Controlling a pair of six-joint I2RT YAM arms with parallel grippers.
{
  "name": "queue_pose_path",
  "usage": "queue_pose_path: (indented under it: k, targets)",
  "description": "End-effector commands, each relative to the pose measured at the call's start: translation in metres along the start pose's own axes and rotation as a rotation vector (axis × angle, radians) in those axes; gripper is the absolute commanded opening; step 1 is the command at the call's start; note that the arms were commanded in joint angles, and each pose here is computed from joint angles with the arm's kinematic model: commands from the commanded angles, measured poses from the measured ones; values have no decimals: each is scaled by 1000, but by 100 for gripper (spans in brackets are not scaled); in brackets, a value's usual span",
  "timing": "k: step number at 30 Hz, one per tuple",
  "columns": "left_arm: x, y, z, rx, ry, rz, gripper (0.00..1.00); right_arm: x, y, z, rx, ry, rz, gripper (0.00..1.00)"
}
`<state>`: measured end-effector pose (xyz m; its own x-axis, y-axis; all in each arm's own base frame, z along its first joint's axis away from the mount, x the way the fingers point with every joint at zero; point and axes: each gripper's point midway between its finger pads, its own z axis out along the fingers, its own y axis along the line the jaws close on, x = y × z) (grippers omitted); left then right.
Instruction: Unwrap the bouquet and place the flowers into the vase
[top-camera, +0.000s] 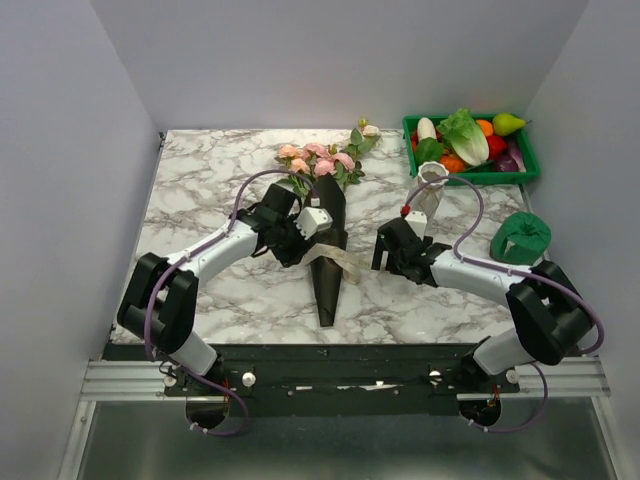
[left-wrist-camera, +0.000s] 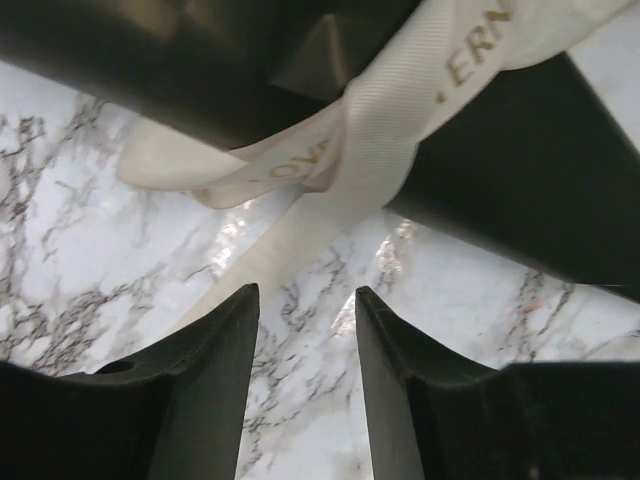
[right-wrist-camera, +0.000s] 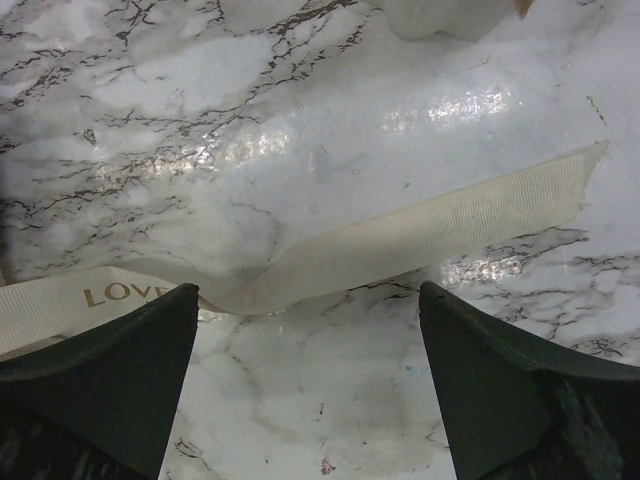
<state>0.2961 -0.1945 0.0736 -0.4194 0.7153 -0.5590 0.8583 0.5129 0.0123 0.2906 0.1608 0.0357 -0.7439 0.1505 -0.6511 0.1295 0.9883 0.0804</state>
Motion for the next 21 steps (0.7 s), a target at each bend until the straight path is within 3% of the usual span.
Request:
queue_pose_path:
  k: [1, 8, 15, 21]
  targets:
    - [4, -29, 10, 54, -14, 29, 55, -14, 6, -5, -28, -65, 19, 98]
    - [-1, -31, 23, -42, -50, 106, 59, -27, 8, -13, -43, -102, 12, 98]
    - [-12, 1, 26, -246, -115, 124, 59, -32, 12, -20, -77, -116, 39, 98]
    - [-8, 1, 38, -250, -132, 136, 58, -34, 14, -20, -83, -121, 35, 98]
